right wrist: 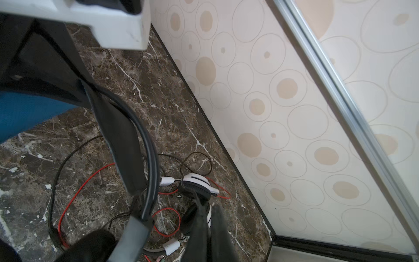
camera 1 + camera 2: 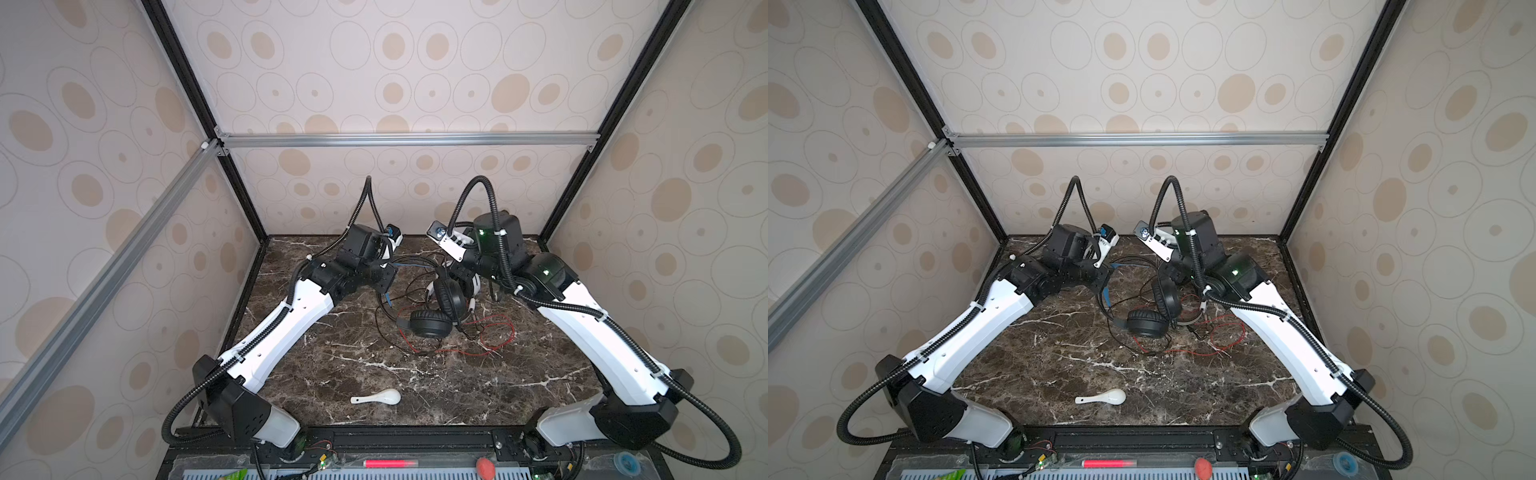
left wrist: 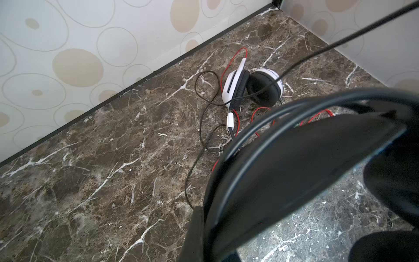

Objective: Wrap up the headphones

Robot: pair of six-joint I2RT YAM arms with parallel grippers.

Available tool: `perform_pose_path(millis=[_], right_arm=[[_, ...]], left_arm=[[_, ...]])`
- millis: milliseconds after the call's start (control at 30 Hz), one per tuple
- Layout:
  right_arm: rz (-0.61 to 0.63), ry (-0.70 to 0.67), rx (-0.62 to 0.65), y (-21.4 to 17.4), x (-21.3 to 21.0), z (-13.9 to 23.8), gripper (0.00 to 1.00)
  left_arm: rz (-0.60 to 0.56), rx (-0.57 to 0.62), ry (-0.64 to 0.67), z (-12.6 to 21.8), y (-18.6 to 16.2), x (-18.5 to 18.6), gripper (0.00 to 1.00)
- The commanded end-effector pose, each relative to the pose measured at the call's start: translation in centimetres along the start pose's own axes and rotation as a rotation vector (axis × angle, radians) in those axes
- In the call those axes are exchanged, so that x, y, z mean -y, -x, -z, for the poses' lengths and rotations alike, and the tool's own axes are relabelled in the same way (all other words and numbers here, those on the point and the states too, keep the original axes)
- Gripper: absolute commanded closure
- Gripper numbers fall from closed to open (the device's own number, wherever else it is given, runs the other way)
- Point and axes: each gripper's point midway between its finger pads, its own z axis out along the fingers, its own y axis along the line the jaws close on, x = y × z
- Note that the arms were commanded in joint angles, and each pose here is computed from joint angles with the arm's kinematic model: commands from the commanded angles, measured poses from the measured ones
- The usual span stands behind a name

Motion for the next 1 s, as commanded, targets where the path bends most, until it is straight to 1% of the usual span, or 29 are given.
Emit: perform_pose_path(millis=[0, 267, 367, 533, 600, 733, 833, 867, 967], right_arm=[[-0.008, -0.005, -0.045, -0.4, -0.1, -0.8, 0.99], [-0.057, -0.011, -0.097, -0.6, -0.5, -4.0, 0.88], [-0.060, -0.008, -0.107, -0.8, -0.7, -4.9, 0.82], [-0.115, -0.002, -0.108, -1.6, -0.1, -5.9, 0.72], [-0.126, -0.006, -0.110, -2.0, 0.2, -6.3, 0.72], [-0.207, -0.004, -0.089, -2.4, 1.5, -6.6, 0.72], [-0.244, 0.001, -0.068, -2.7, 1.8, -6.7, 0.69], [-0.256, 0.005, -0.062, -2.8, 1.9, -6.7, 0.67], [-0.313, 0.011, -0.036, -2.9, 2.4, -6.7, 0.54]], left_arm=[[-0.054, 0.065, -0.077, 1.3, 1.8, 1.6, 1.00], [-0.035, 0.093, -0.101, 1.3, 1.8, 2.0, 1.00], [-0.028, 0.092, -0.112, 1.1, 1.8, 2.2, 1.00], [-0.031, 0.099, -0.078, 1.5, 2.1, 1.6, 1.00], [-0.030, 0.098, -0.068, 1.6, 2.3, 1.5, 1.00], [-0.018, 0.087, -0.013, 1.7, 2.3, 0.5, 1.00], [0.000, 0.107, -0.014, 2.3, 2.8, 0.5, 1.00], [0.006, 0.114, -0.019, 2.6, 3.1, 0.6, 1.00], [0.026, 0.127, -0.050, 3.3, 3.4, 1.1, 1.00]])
